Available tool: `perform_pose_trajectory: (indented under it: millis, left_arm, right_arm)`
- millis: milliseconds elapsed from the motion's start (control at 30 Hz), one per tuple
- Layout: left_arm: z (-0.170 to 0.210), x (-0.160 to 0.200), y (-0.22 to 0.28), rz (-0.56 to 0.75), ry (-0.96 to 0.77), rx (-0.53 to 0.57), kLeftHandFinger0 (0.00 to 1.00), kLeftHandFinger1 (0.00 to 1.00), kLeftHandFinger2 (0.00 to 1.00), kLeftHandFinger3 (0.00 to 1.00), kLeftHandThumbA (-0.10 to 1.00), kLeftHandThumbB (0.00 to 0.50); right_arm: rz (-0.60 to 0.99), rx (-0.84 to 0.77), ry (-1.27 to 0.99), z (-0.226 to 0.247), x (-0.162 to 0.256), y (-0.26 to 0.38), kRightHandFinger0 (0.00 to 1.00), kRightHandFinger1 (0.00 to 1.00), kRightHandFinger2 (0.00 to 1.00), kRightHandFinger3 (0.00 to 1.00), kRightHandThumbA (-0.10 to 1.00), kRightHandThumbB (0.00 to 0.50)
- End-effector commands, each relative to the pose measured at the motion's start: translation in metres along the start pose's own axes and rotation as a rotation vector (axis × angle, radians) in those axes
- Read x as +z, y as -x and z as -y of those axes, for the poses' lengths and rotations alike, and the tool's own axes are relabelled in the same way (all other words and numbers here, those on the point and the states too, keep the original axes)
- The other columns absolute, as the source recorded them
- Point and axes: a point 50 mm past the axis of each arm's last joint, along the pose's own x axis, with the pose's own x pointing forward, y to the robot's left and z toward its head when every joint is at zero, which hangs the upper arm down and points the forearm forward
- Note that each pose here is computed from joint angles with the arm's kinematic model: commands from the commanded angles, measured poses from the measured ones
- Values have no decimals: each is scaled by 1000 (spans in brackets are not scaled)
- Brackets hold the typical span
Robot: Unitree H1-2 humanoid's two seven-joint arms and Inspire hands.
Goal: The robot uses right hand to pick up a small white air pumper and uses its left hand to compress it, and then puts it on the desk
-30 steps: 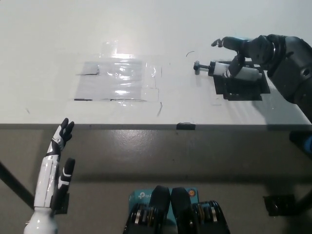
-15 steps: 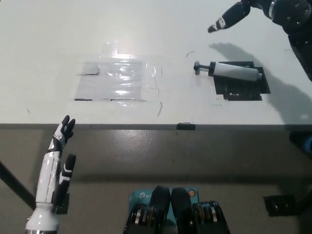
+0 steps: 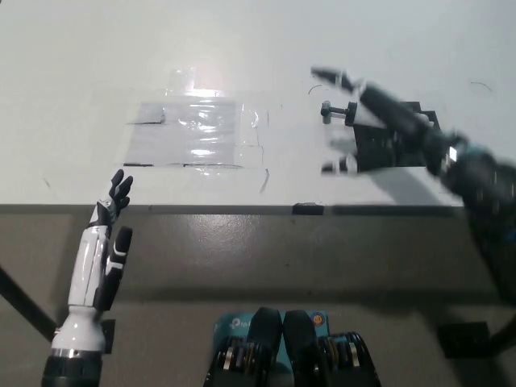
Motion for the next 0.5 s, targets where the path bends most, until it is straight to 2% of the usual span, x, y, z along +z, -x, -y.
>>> perform_pose_trajectory:
  millis: [0,33,200,233,267,333,433,467]
  left_arm:
    - [-23,8,-36,131,90,-29,1000,1000,1000,1000,1000,240]
    - [-24,8,-35,125,92,-30,1000,1000,1000,1000,1000,239]
    - [-25,4,-27,97,86,-29,1000,1000,1000,1000,1000,260]
    - [-27,3,-23,87,76,-26,1000,1000,1000,1000,1000,269]
    - [-27,2,-21,84,74,-27,1000,1000,1000,1000,1000,271]
    - [-25,0,-16,64,90,-29,1000,1000,1000,1000,1000,260]
    - [-26,-3,-9,62,70,-40,1000,1000,1000,1000,1000,254]
    - [-26,-4,-7,59,76,-43,1000,1000,1000,1000,1000,252]
  right_arm:
    - [597,-736,-194,16,103,126,1000,1000,1000,1000,1000,305]
    - [579,-744,-213,10,97,125,1000,1000,1000,1000,1000,312]
    - [492,-787,-308,-19,63,116,1000,1000,1000,1000,1000,264]
    - [468,-783,-326,-32,51,111,1000,1000,1000,1000,1000,200]
    - [456,-783,-333,-37,46,110,1000,1000,1000,1000,1000,193]
    - [397,-779,-337,-52,26,103,1000,1000,1000,1000,1000,184]
    - [278,-780,-375,-73,5,94,1000,1000,1000,1000,1000,244]
    - [257,-776,-382,-77,1,93,1000,1000,1000,1000,1000,238]
